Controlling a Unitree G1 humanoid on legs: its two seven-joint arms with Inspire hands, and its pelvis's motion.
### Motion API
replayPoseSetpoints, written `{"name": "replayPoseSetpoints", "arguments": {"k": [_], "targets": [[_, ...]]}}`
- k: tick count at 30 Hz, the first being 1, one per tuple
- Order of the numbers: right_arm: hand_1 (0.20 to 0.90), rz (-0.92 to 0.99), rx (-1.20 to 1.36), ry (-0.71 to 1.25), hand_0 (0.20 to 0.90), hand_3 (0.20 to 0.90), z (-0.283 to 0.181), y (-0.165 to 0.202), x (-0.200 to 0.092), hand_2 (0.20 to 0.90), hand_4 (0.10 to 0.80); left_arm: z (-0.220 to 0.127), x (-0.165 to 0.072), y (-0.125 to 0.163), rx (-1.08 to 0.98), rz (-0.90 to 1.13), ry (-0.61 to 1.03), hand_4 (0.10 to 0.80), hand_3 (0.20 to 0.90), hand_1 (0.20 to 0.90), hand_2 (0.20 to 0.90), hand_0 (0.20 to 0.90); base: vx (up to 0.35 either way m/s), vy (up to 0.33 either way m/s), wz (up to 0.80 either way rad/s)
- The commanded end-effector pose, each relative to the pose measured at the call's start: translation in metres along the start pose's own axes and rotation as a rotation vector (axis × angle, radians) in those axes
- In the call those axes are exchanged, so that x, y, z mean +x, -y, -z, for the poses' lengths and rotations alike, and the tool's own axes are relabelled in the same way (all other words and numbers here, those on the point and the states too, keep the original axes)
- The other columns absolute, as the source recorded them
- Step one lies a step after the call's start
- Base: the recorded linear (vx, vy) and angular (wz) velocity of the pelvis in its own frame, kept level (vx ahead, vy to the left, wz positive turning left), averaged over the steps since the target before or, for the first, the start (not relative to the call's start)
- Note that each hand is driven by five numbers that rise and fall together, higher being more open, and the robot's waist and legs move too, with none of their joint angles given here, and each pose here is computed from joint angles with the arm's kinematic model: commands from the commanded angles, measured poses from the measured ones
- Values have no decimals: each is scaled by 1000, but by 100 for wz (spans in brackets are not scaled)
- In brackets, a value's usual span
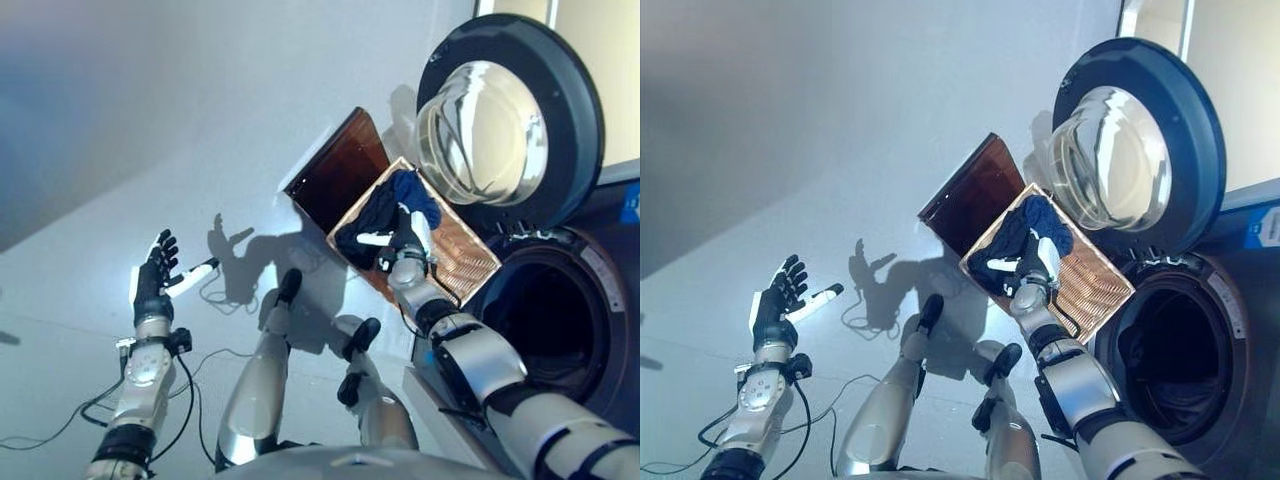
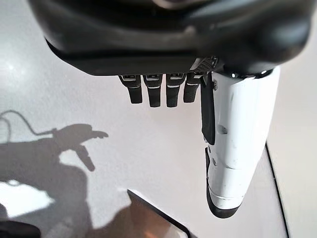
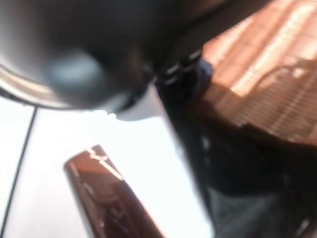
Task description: Pick up the clothes and place them into the washing machine
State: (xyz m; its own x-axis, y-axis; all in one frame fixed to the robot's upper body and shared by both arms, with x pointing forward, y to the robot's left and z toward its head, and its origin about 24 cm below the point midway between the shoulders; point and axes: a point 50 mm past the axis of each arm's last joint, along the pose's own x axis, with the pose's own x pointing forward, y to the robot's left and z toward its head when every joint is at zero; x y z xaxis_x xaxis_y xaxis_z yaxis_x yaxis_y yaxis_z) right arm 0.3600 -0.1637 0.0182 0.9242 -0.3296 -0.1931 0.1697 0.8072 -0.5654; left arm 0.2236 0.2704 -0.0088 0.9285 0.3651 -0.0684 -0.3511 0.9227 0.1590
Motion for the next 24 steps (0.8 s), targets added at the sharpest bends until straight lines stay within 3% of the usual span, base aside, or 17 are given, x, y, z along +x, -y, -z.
{"name": "replayPoseSetpoints", "arguments": {"k": [1,12,13,14,24], "targets": [[900,58,-56,64,900,900,-14,15,8,900,800,-38,3,-23,10,-26,198,800,900,900,900,900,-43,7,-4],[900,73,-240,75,900,900,-16,27,15,900,800,-50,2,-35,8,-33,249,800,900,900,900,900,-45,4,-5],[420,70,-243,74,420,420,-16,27,15,420,457,-51,1,-35,7,-27,250,800,900,900,900,900,-22,-6,-6],[203,67,-252,78,203,203,-16,27,15,203,302,-51,1,-35,10,-26,250,800,900,900,900,900,-9,-7,-4],[200,53,-263,61,200,200,-9,22,11,200,300,-47,0,-36,30,-13,230,800,900,900,900,900,2,-5,0]]}}
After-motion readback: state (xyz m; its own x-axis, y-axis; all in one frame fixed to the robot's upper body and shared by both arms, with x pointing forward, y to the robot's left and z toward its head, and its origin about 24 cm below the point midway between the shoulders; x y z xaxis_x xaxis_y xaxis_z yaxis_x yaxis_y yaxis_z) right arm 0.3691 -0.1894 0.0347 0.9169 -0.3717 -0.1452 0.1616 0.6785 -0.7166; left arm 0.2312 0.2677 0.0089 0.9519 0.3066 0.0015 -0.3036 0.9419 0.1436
